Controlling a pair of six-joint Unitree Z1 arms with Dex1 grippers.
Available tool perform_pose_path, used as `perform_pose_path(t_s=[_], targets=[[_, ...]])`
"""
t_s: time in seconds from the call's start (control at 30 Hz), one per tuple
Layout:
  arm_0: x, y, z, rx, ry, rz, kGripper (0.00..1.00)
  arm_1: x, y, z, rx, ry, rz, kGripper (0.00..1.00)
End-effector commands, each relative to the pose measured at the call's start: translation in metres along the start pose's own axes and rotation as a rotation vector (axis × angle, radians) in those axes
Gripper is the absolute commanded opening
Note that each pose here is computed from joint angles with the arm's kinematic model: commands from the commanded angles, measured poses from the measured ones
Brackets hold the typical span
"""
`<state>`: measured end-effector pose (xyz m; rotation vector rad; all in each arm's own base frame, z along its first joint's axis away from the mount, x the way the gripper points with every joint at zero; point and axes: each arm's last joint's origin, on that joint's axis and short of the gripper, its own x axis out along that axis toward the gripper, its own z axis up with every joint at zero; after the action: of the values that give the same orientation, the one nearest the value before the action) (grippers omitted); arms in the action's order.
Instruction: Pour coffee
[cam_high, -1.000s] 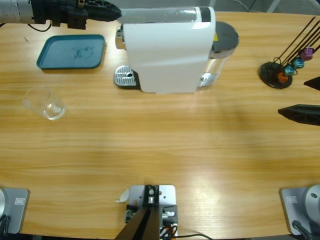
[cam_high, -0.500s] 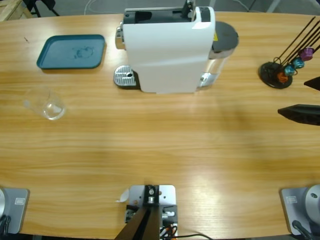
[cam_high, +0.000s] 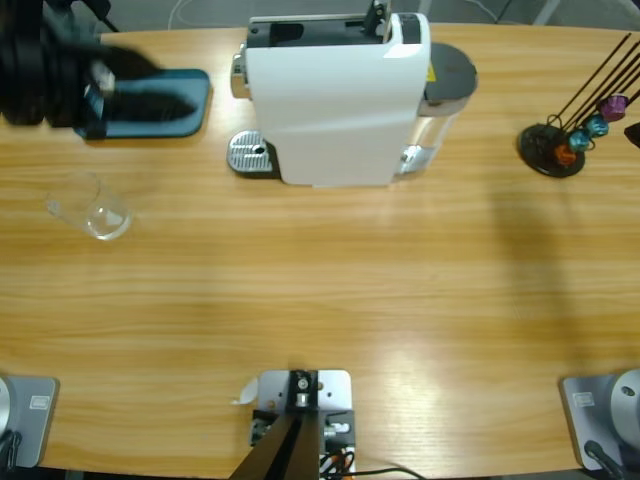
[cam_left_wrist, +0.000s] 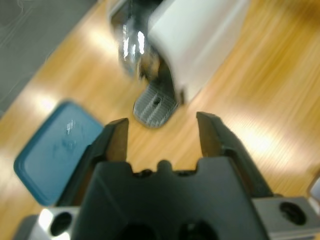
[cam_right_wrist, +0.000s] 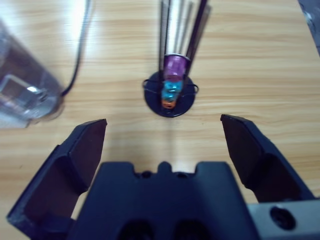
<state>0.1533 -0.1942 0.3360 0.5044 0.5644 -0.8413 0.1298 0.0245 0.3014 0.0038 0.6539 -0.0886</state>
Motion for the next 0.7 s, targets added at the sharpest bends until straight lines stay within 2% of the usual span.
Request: perform_pose_path(t_s=[0.03,0.13,0.2,0.43,0.53,0.57,0.6,0.67,0.7], targets=[[0.0,-0.002,-0.065,-0.111,0.153,0.045,1.0,0.048,-0.001,-0.029,0.051,-0.017,-0.055,0.857],[-0.003,-0.001,-0.065,-0.169,0.139,0.053,1.0,0.063,0.002,-0.032,0.048,-0.03,-0.05,0.838],[-0.003,0.003,-0.063,-0.183,0.132,0.07,1.0,0.076,0.003,-0.031,0.046,-0.025,-0.06,0.763],[0.003,0.008,-0.052,-0.223,0.125,0.089,1.0,0.097,0.0,-0.03,0.06,-0.026,-0.072,0.72],[0.005,0.008,-0.051,-0.238,0.126,0.09,1.0,0.1,-0.001,-0.03,0.066,-0.038,-0.07,0.594],[0.005,0.008,-0.051,-0.241,0.128,0.09,1.0,0.1,-0.001,-0.03,0.066,-0.037,-0.069,0.582],[0.006,0.008,-0.052,-0.247,0.13,0.09,1.0,0.1,-0.001,-0.031,0.066,-0.04,-0.069,0.48],[0.008,0.008,-0.052,-0.258,0.136,0.091,1.0,0.1,-0.002,-0.031,0.067,-0.047,-0.071,0.413],[0.009,0.008,-0.052,-0.264,0.139,0.091,1.0,0.1,-0.002,-0.031,0.069,-0.051,-0.072,0.345]])
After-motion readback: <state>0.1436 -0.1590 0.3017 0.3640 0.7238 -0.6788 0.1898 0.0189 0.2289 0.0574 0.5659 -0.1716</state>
